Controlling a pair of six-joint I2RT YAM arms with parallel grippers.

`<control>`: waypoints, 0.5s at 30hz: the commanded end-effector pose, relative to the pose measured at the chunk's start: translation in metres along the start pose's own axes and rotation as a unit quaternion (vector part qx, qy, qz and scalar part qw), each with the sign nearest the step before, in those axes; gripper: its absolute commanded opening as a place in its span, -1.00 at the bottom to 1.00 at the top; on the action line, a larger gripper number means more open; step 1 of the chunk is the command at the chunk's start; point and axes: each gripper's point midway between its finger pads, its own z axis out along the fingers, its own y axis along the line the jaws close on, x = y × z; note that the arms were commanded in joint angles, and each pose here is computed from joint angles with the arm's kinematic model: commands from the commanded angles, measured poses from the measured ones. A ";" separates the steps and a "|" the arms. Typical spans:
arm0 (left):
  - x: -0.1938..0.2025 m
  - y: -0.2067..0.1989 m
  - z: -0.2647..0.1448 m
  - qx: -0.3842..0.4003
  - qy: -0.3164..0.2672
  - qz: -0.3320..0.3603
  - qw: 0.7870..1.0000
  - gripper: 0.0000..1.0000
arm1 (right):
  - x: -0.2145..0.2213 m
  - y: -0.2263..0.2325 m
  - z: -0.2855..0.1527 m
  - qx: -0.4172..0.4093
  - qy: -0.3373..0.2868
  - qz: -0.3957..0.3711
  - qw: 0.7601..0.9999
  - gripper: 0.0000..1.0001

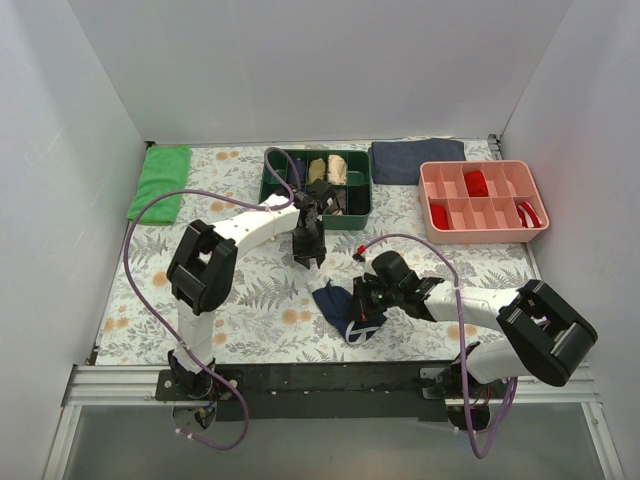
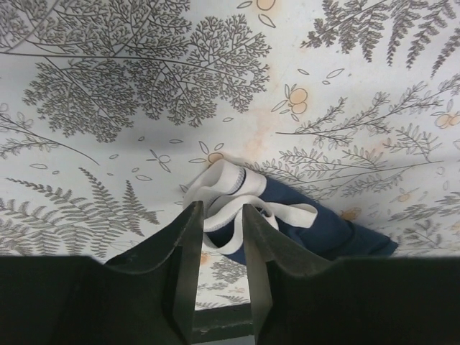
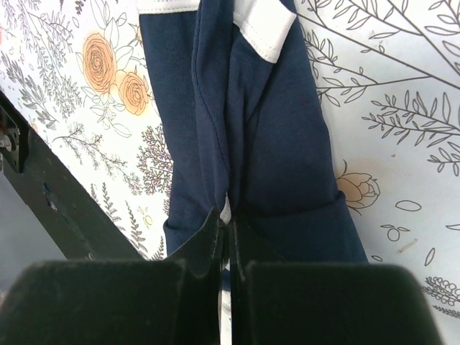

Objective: Roll the underwear
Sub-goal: Fold the underwear at the center of the board.

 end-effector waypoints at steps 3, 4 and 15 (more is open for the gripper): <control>-0.012 0.010 -0.025 -0.012 -0.054 -0.019 0.998 -0.41 | -0.016 0.014 -0.006 -0.026 -0.025 -0.016 0.999 -0.75; -0.013 0.011 -0.030 -0.010 -0.062 -0.021 0.998 -0.39 | -0.017 0.016 -0.008 -0.029 -0.029 -0.019 0.999 -0.66; -0.013 0.034 -0.042 -0.013 -0.100 -0.056 0.993 -0.35 | -0.068 0.029 -0.038 0.012 -0.105 -0.036 0.994 0.06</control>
